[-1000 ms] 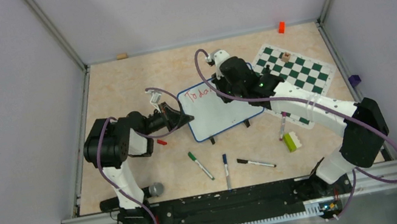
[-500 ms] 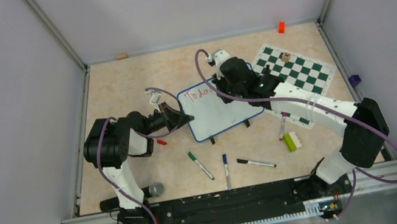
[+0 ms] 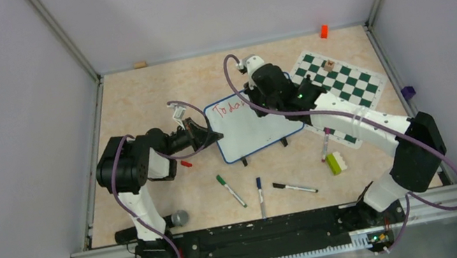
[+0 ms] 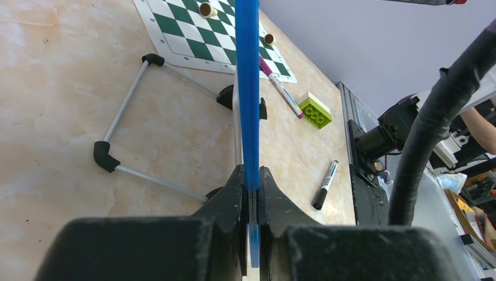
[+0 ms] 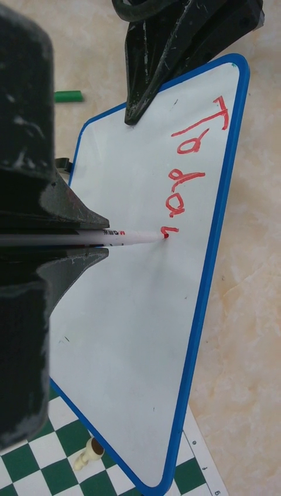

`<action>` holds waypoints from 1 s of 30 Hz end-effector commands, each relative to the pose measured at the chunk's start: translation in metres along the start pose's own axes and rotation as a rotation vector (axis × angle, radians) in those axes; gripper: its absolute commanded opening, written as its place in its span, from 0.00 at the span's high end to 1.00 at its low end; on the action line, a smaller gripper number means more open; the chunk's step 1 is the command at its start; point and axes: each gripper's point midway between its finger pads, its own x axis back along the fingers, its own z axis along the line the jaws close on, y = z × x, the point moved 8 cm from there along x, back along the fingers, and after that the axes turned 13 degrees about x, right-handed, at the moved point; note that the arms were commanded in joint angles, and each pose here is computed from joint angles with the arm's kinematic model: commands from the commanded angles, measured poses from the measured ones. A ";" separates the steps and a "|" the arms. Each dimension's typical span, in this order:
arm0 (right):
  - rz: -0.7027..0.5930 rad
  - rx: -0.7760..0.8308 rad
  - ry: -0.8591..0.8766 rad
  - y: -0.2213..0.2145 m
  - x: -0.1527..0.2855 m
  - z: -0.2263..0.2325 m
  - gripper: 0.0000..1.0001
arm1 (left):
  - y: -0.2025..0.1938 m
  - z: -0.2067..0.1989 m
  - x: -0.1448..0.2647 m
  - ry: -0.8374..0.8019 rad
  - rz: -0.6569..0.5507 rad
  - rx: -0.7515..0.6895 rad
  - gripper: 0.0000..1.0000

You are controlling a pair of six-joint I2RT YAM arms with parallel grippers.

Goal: Write a sentence on the whiteboard

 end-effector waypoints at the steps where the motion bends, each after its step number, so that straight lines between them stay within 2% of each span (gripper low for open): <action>1: -0.057 -0.009 -0.077 0.021 -0.001 -0.016 1.00 | -0.002 -0.008 -0.001 -0.077 0.045 -0.153 1.00; 11: -0.066 -0.004 -0.059 0.024 -0.002 -0.015 1.00 | -0.002 -0.008 -0.001 -0.078 0.045 -0.156 1.00; 30: 0.012 0.002 -0.015 -0.008 0.002 -0.009 1.00 | -0.002 -0.008 -0.001 -0.078 0.045 -0.155 1.00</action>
